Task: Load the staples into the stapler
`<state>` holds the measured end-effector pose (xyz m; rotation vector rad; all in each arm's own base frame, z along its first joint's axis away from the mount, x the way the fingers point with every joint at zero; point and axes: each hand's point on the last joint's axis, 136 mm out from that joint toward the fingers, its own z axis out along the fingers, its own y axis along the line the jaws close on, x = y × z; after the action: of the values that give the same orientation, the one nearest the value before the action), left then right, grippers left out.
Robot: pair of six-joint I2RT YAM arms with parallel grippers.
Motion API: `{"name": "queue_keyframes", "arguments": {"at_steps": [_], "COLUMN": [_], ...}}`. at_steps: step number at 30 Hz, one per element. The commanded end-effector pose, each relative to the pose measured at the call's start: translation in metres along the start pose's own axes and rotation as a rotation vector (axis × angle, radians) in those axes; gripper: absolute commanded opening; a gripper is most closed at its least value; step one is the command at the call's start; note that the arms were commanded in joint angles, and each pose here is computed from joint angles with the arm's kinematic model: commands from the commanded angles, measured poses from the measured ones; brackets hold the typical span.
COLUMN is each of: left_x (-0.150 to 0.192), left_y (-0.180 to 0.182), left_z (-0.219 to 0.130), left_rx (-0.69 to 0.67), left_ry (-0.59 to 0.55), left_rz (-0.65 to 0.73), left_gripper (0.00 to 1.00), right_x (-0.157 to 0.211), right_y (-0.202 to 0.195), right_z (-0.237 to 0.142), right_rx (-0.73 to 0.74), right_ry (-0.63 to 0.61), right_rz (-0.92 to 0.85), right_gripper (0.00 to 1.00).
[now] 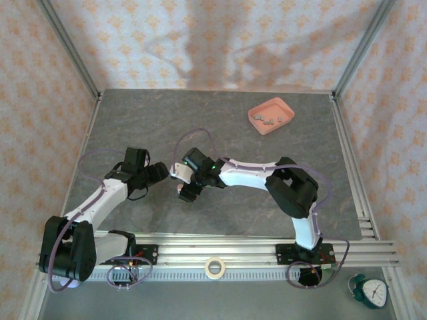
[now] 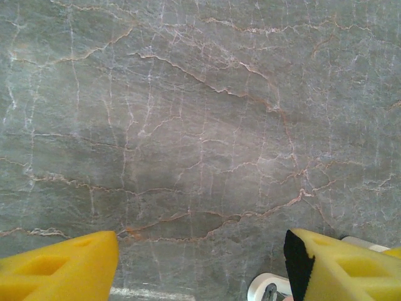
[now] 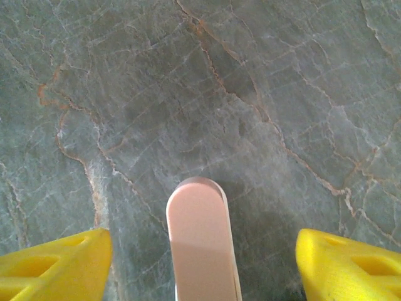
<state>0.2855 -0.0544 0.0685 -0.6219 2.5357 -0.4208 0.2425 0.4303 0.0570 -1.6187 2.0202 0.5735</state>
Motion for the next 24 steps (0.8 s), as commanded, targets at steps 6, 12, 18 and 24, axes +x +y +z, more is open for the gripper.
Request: {"name": "queue_keyframes", "arguments": {"at_steps": [6,12,18,24], "left_x": [0.005,0.005,0.003,0.001], "left_y": [-0.001,0.0,-0.003,-0.004], "left_z": [-0.001,-0.003,-0.007,-0.009], "left_rx": [0.013,0.006,0.011,0.017], "left_ry": [0.012,0.015,0.019,0.008], "left_rz": [0.004,0.025,0.063,0.071], "left_gripper": [0.71,0.72,0.72,0.72], "right_x": [-0.016,-0.017,-0.019,-0.02], "right_y": [-0.004,-0.002,0.004,0.005], "right_z": [0.007,0.005,-0.005,-0.013], "right_rx": [-0.003,-0.006,-0.019,-0.012], "right_ry": [-0.062,-0.068,-0.1,-0.11], "right_rz": [-0.067,-0.11,-0.17,-0.185], "right_gripper": [0.62,0.45,0.33,0.28]}}
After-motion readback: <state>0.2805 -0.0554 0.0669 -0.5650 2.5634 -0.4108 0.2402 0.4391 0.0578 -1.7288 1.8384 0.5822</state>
